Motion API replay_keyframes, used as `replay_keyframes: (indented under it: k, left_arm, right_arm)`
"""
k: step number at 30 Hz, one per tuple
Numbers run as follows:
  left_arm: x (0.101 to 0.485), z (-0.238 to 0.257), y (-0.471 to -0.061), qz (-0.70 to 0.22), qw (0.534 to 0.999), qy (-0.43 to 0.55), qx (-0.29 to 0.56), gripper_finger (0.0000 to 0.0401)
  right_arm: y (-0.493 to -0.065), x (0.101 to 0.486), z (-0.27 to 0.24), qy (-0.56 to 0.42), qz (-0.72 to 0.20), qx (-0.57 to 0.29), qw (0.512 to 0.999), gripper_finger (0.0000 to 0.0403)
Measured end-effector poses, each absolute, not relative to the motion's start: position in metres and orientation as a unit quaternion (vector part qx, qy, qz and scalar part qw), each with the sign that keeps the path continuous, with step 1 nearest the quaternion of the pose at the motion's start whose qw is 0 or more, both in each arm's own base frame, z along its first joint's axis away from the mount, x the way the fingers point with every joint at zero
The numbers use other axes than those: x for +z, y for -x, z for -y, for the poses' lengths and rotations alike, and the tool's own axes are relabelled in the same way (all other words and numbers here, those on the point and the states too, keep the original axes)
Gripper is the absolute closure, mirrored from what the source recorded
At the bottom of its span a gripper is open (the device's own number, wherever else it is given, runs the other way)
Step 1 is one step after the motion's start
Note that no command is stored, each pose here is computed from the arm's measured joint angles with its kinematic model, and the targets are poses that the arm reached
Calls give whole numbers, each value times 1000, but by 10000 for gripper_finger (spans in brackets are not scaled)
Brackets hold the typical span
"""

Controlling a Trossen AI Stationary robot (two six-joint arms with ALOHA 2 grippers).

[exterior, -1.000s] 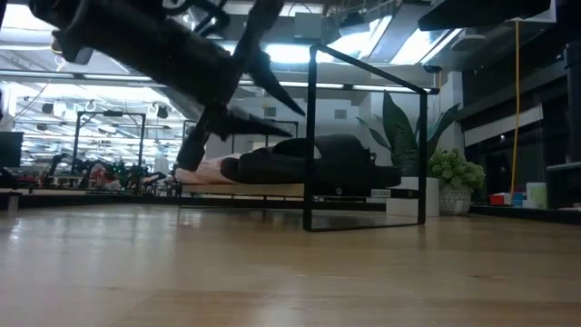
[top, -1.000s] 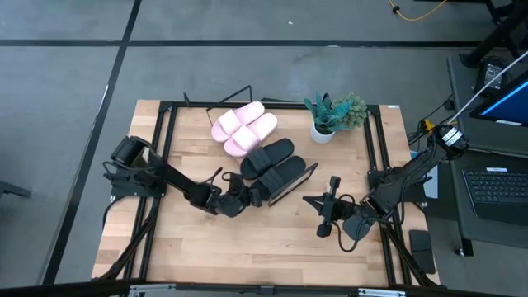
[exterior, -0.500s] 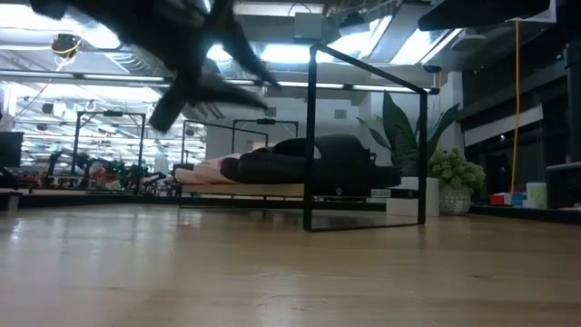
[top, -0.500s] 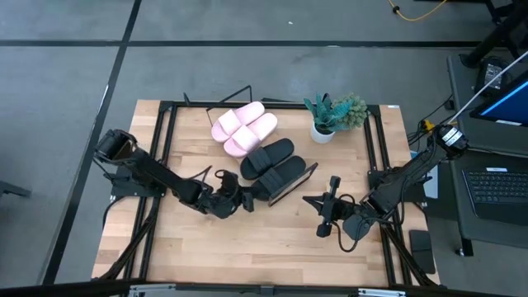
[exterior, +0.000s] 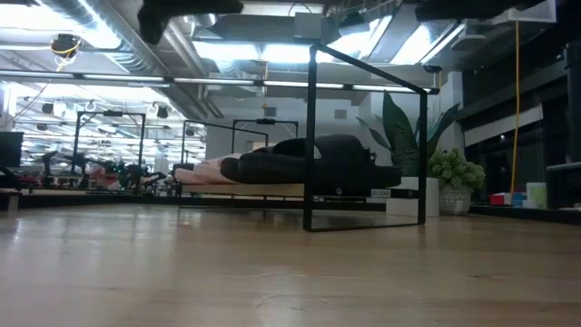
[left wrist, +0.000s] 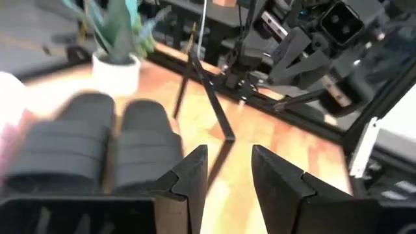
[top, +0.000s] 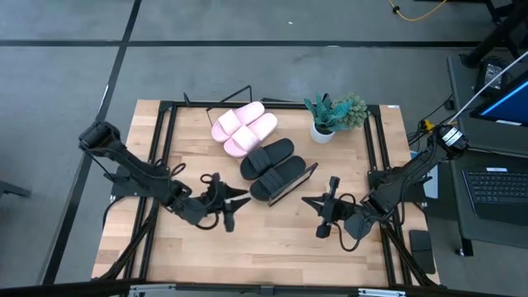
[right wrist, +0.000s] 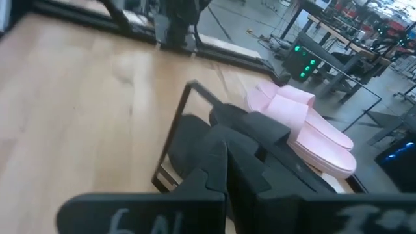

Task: Pick and place slides into the shelf
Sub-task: Return to Home Position

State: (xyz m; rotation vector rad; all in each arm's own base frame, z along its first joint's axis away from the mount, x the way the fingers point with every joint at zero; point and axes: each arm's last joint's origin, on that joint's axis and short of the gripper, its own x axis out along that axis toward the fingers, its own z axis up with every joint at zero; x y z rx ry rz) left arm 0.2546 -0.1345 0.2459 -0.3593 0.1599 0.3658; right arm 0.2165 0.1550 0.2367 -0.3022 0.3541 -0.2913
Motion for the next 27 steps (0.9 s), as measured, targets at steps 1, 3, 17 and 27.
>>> replay_keyframes:
  k: [1,3,17,27]
  left_arm:
    - [248,135,-251,-80,967,157,184,290]
    - [252,135,-245,-93,972,118,179,290]
    - [287,97,-209,-129,992,-12,6,290]
    - [280,66,-165,-67,996,-46,-45,290]
  right_arm:
    - [-217,238,-156,143,-170,-143,965,400]
    - [-218,240,-157,129,-165,-125,970,400]
    - [-210,287,-123,59,-127,38,989,400]
    - [-169,317,-83,87,-109,44,989,400]
